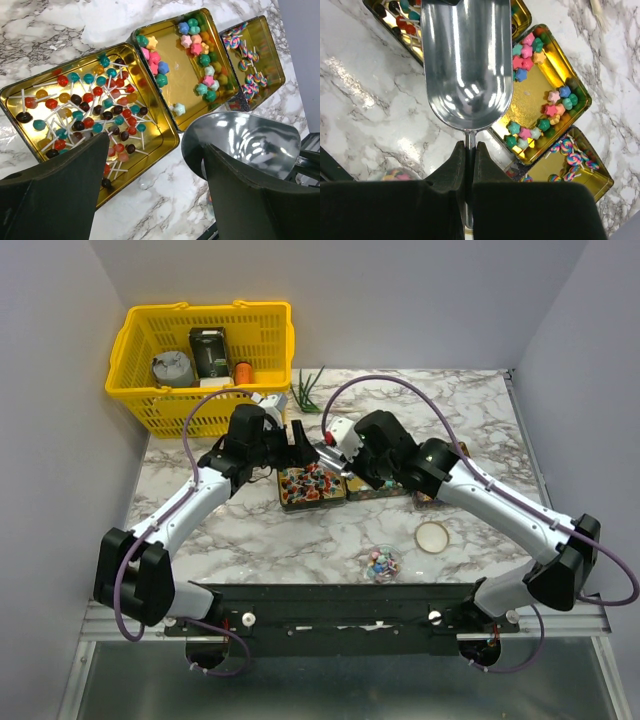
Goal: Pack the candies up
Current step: Adjust the spatula.
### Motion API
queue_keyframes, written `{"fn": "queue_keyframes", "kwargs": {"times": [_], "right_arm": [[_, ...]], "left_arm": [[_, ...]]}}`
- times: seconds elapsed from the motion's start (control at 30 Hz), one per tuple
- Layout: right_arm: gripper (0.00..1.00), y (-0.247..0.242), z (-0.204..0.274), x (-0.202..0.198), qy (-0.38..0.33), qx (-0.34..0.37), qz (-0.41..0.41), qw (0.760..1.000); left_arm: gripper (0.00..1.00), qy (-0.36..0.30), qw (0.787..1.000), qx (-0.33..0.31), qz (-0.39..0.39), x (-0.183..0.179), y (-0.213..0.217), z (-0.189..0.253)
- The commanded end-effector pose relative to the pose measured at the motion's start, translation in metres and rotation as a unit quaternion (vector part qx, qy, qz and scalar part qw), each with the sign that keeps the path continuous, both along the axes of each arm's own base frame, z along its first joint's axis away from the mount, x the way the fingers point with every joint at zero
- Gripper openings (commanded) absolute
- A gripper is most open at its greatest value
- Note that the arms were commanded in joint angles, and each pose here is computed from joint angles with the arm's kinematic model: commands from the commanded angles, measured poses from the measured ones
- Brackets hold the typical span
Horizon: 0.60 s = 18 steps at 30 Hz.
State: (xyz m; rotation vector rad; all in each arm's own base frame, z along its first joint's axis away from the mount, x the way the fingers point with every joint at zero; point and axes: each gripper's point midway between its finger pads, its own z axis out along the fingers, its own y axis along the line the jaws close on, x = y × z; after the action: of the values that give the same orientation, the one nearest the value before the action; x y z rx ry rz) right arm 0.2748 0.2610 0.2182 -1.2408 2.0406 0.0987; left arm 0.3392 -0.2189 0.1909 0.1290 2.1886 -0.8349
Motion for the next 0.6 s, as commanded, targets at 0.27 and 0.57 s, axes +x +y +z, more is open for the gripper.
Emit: {"fn": "queue_keyframes", "kwargs": {"times": [0.27, 0.57], "right_arm": [[0.01, 0.018, 0.052, 0.006, -0.07, 0.076, 0.033, 0.994], [0.01, 0.008, 0.0, 0.017, -0.032, -0.014, 0.011, 0.999]], "left_arm": [[0.83, 0.07, 0.996, 0.057, 0.015, -0.001, 0.014, -0.046], [0.93, 0.036, 0.992, 0.082, 0.094, 0.016, 0.043, -0.013]]}}
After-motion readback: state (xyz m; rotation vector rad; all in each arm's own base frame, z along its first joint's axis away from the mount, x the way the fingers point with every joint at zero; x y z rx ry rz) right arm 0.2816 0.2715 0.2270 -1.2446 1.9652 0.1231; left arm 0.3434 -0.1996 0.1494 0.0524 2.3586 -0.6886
